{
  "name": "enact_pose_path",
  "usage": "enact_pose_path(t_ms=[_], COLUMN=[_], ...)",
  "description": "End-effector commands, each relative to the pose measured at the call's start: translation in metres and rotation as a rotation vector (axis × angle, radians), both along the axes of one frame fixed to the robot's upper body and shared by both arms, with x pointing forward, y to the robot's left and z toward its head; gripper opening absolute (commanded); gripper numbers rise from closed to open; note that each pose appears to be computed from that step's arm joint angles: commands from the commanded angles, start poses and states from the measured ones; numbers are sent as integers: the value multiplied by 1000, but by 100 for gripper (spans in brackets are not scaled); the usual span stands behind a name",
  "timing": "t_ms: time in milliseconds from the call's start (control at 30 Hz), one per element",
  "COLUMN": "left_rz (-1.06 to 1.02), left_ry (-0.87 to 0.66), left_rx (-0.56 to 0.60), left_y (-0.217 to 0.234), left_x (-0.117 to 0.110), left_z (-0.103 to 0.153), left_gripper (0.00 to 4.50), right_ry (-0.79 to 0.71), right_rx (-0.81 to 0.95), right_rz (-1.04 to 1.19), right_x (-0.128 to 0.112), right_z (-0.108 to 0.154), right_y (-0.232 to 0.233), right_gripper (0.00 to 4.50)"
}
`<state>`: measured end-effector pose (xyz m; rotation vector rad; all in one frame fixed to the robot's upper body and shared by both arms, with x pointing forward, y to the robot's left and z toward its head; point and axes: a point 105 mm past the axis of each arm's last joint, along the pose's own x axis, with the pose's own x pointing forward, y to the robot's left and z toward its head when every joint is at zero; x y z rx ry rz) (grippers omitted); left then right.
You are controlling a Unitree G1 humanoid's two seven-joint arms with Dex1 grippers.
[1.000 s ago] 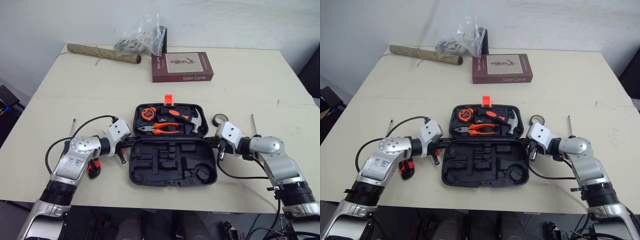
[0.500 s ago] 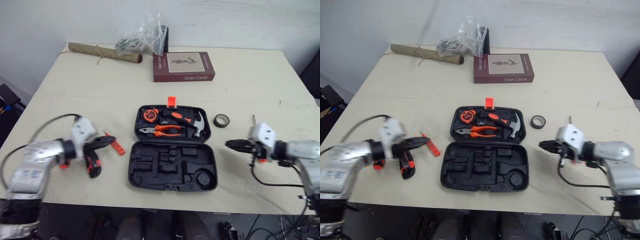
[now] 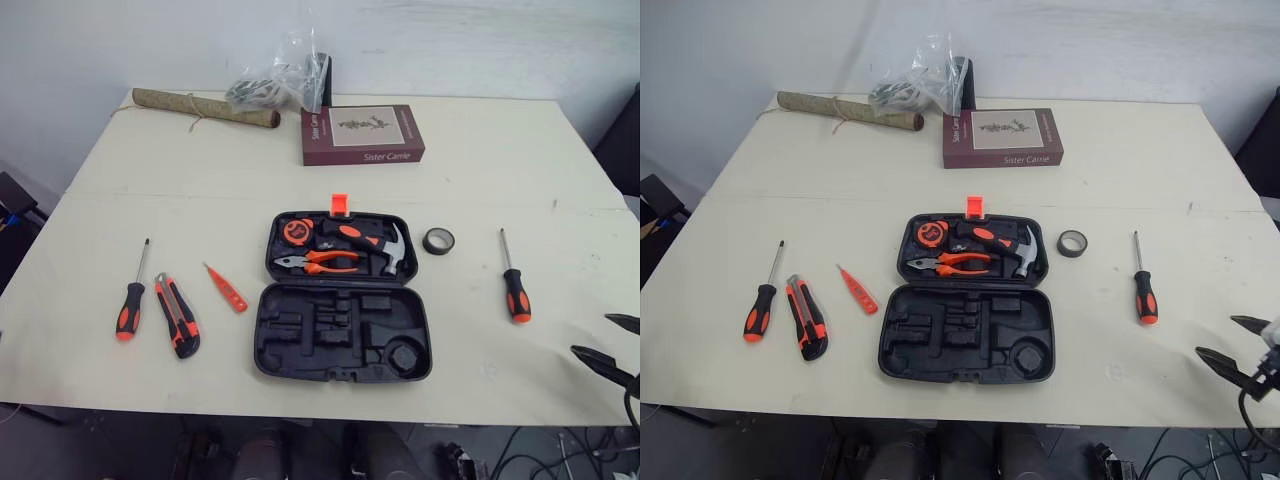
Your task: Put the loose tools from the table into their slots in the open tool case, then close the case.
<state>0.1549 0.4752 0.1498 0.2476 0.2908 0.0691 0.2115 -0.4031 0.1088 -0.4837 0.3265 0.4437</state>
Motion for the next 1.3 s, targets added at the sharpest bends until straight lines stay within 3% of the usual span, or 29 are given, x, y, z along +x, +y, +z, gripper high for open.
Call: enact_pose_path(t_ms=[33, 200, 367, 533, 733, 1100, 1200, 1300], left_rz=[16, -77, -148, -141, 6, 21, 18, 55], left_ry=[-32, -83, -10, 89, 223, 352, 409, 423], left_rx=[48, 15, -37, -182, -199, -197, -215, -225], left_y=[3, -36, -98, -148, -157, -159, -158, -149], left_x=[-8, 21, 48, 64, 74, 97, 92, 89], left_z=[9, 11, 6, -5, -26, -50, -60, -65], left_gripper=[447, 447, 447, 447, 447, 447, 374, 250], right_ry=[-71, -151, -281, -337, -438, -502, -505, -511], right_rx=[43, 148, 297, 436, 498, 495, 491, 490], right_rz=[24, 156, 376, 629, 883, 983, 970, 955], right_x=[-1, 24, 48, 49, 40, 40, 40, 39], right_z=[12, 18, 41, 60, 78, 80, 80, 79], right_y=[-2, 33, 99, 164, 224, 251, 252, 252], right_gripper=[450, 450, 450, 450, 450, 450, 450, 450])
